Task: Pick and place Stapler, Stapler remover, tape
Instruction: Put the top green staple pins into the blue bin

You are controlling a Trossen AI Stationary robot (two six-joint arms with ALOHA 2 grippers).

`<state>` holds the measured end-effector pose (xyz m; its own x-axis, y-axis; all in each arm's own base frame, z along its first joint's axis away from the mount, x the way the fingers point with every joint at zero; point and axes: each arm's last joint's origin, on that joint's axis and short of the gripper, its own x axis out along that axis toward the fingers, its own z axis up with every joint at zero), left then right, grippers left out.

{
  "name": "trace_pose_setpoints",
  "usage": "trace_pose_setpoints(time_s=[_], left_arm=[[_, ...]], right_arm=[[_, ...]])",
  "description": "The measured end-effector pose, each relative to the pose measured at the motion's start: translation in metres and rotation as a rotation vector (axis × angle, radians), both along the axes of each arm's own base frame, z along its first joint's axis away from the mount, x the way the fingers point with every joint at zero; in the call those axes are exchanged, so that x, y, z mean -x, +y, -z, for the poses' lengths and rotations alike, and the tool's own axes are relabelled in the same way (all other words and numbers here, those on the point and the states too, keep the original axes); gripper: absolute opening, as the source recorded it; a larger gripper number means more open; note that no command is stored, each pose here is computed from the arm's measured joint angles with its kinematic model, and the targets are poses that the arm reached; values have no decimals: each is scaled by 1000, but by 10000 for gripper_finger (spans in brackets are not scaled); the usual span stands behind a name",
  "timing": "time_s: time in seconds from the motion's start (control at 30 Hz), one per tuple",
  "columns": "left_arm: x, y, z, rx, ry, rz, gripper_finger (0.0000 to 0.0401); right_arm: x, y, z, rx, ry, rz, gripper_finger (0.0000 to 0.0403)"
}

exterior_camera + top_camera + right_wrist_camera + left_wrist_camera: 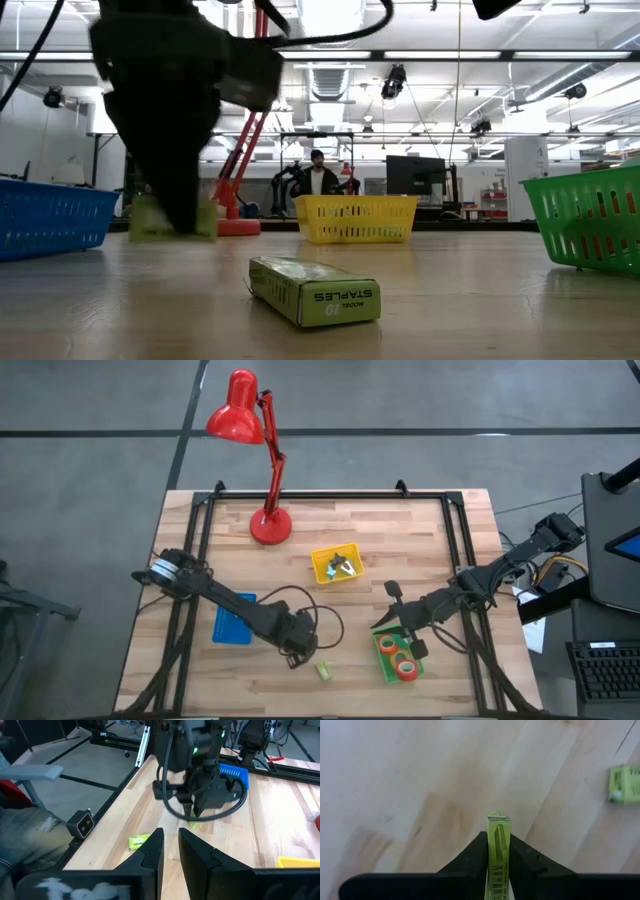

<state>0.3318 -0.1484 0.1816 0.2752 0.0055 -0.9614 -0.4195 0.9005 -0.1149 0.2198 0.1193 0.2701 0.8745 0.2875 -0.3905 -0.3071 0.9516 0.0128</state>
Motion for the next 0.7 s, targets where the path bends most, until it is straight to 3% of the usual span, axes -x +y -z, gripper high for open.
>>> trace_pose_setpoints(time_s=[0.23, 0.5, 0.7], left_arm=[[25, 8, -27, -42, 82, -17, 42], [72, 23, -54, -218, 246, -192, 67], [98, 25, -65, -290, 286, -339, 49]], right_arm=[[0, 0, 1, 1, 2, 0, 52], [0, 0, 1, 1, 2, 0, 52], [0, 0, 1, 3, 3, 0, 52]])
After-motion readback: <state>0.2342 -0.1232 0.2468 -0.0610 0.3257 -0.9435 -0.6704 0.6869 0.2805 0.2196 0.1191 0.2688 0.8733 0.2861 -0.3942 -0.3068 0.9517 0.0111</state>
